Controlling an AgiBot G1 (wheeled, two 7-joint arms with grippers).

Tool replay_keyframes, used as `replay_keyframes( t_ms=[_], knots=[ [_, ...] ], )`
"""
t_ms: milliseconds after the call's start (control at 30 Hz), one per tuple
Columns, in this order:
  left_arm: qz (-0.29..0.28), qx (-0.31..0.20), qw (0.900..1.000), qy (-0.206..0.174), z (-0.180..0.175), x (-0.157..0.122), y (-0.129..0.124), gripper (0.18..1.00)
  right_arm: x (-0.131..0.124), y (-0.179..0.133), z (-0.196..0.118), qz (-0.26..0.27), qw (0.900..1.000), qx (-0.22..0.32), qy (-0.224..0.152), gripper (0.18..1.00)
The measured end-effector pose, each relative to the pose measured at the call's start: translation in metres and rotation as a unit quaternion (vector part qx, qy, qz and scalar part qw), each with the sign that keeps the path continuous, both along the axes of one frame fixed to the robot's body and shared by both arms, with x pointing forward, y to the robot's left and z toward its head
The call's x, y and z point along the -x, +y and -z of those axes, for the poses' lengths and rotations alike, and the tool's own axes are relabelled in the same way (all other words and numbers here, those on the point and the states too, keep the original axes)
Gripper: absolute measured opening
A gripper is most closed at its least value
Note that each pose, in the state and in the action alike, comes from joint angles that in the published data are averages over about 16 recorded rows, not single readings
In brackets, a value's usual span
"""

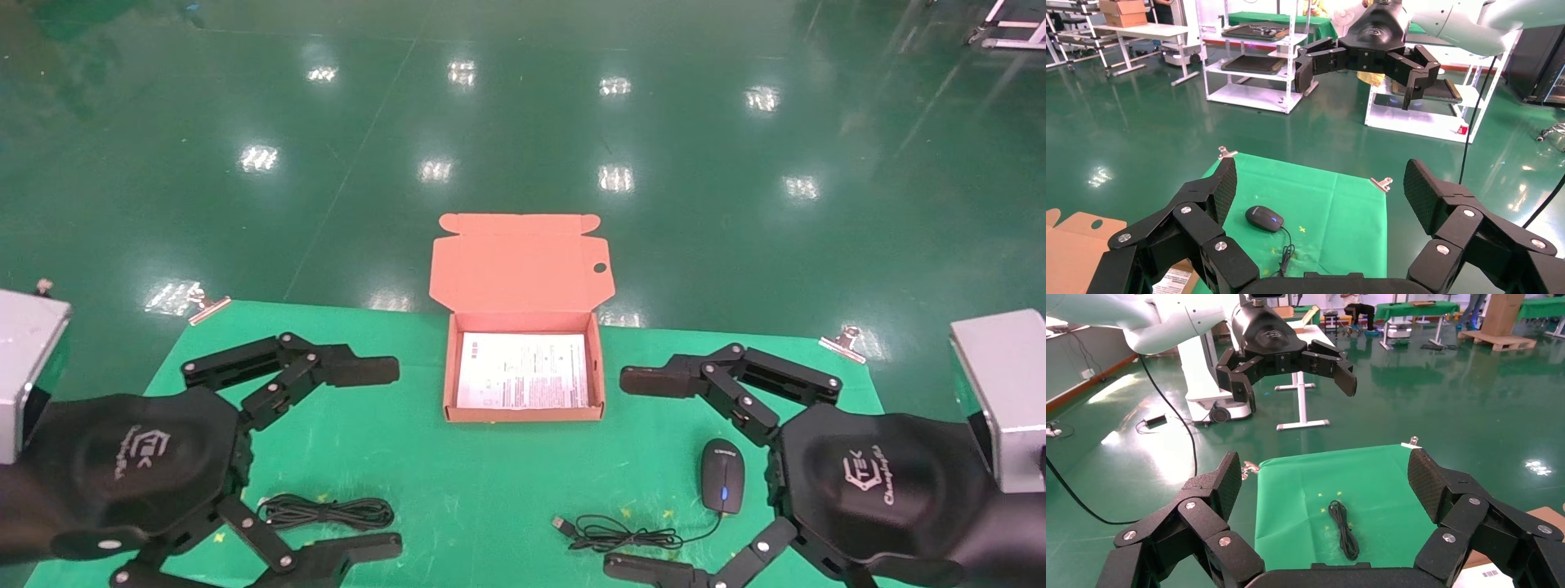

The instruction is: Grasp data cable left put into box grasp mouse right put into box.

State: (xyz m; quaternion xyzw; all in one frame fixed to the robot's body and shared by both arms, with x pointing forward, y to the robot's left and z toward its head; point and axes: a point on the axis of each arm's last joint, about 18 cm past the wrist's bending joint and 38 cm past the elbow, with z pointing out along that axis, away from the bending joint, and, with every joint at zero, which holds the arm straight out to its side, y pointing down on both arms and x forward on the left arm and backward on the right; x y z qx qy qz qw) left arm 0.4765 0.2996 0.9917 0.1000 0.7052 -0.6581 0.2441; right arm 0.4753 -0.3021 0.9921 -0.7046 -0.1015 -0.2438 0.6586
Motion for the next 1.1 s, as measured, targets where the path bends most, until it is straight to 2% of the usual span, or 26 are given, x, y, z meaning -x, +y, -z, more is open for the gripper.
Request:
replay_keyframes(
  t_ms=[767, 933, 1100],
  knots=[
    [0.000, -0.011, 0.9999, 0.000, 0.003, -0.002, -0.003, 1.001, -0.001, 0.000, 0.002, 0.003, 1.000, 0.008, -0.007, 1.001],
    [-0.007, -0.045, 0.9990, 0.002, 0.009, -0.007, -0.007, 1.001, -0.003, 0.000, 0.006, 0.007, 0.999, 0.037, -0.022, 1.001],
    [-0.021, -0.108, 0.9939, -0.001, 0.019, -0.017, -0.016, 1.001, -0.009, 0.003, 0.014, 0.017, 0.994, 0.100, -0.050, 1.001]
  ],
)
